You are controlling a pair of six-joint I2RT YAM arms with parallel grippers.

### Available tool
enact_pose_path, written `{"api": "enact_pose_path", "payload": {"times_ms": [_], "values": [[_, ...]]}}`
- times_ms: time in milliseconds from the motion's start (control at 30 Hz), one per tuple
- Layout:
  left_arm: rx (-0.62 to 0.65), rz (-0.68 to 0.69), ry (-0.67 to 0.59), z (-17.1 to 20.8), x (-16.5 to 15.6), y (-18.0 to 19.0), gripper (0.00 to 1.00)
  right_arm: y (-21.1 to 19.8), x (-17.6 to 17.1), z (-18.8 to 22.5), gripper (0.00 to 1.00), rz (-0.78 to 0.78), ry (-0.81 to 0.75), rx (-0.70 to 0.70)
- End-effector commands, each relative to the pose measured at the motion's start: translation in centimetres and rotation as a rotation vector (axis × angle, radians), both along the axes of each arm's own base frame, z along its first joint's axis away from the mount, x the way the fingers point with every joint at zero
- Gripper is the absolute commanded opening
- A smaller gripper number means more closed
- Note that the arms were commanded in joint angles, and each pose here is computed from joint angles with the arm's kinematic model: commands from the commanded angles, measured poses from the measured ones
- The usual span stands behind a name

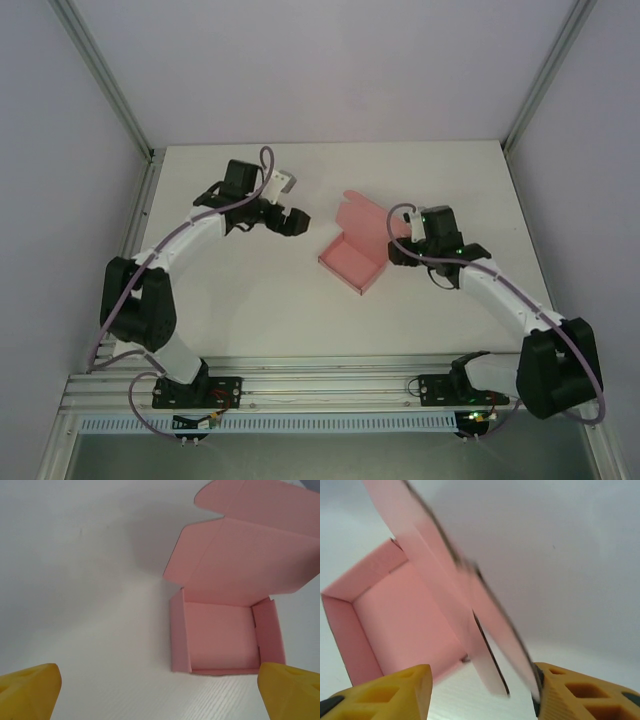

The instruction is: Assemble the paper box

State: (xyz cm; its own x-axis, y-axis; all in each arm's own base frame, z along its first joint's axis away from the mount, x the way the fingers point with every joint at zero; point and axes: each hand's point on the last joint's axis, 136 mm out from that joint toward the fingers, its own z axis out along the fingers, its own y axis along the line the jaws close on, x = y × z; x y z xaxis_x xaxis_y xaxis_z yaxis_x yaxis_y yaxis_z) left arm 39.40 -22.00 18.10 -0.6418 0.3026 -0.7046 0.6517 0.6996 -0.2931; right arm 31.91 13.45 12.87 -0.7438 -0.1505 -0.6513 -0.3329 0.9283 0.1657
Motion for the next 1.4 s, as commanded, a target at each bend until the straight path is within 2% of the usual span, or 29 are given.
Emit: {"api": "enact_pose_path", "payload": {"times_ms": [0, 67, 100, 133, 233, 333, 600, 733, 833, 1000, 1167, 1367], "values": [[-0.022, -0.09, 0.026, 0.2, -0.2, -0.9, 1.0, 1.1, 0.9, 0.3, 0.52, 0.112, -0.004, -0.006], [-0.031, -0.113, 0.034, 0.0, -0.2, -1.3, 1.0, 1.2, 1.3, -0.2, 0.46, 0.13, 0.002, -0.007], [-0.037, -0.129, 0.041, -0.3, -0.3, -1.5, 1.0, 1.2, 1.7, -0.1, 0.41, 0.134, -0.006, -0.004], [-0.04, -0.141, 0.04, -0.3, -0.3, -1.7, 1.0, 1.4, 2.0, 0.0, 0.31, 0.148, -0.014, 0.003], [-0.022, -0.166, 0.05, -0.5, -0.3, -2.1, 1.0, 2.3, 2.7, 1.1, 0.18, 0.211, -0.046, 0.028], [-0.013, -0.211, 0.04, -0.6, -0.6, -2.4, 1.0, 4.1, 2.2, 2.1, 0.06, 0.401, -0.093, 0.049], [-0.001, -0.308, 0.014, 0.2, -1.2, -2.8, 1.0, 8.4, -0.7, 4.9, 0.02, 0.967, -0.129, 0.193], [0.03, -0.339, 0.007, 0.3, -1.2, -2.6, 0.97, 9.0, -0.1, 5.4, 0.03, 1.083, -0.061, 0.218], [0.041, -0.373, 0.026, 0.6, -1.7, -2.5, 0.86, 9.1, 1.1, 5.2, 0.03, 1.101, -0.005, 0.217], [0.038, -0.393, 0.059, 0.5, -2.2, -2.5, 0.59, 9.1, 2.3, 4.7, 0.03, 1.095, -0.025, 0.18], [0.052, -0.379, 0.04, 0.6, -2.1, -2.4, 0.53, 8.6, 2.4, 3.9, 0.03, 1.084, 0.004, 0.137], [0.08, -0.366, 0.086, -0.1, -2.3, -1.9, 0.36, 8.4, 3.3, 3.8, 0.03, 1.048, -0.008, 0.103]]}}
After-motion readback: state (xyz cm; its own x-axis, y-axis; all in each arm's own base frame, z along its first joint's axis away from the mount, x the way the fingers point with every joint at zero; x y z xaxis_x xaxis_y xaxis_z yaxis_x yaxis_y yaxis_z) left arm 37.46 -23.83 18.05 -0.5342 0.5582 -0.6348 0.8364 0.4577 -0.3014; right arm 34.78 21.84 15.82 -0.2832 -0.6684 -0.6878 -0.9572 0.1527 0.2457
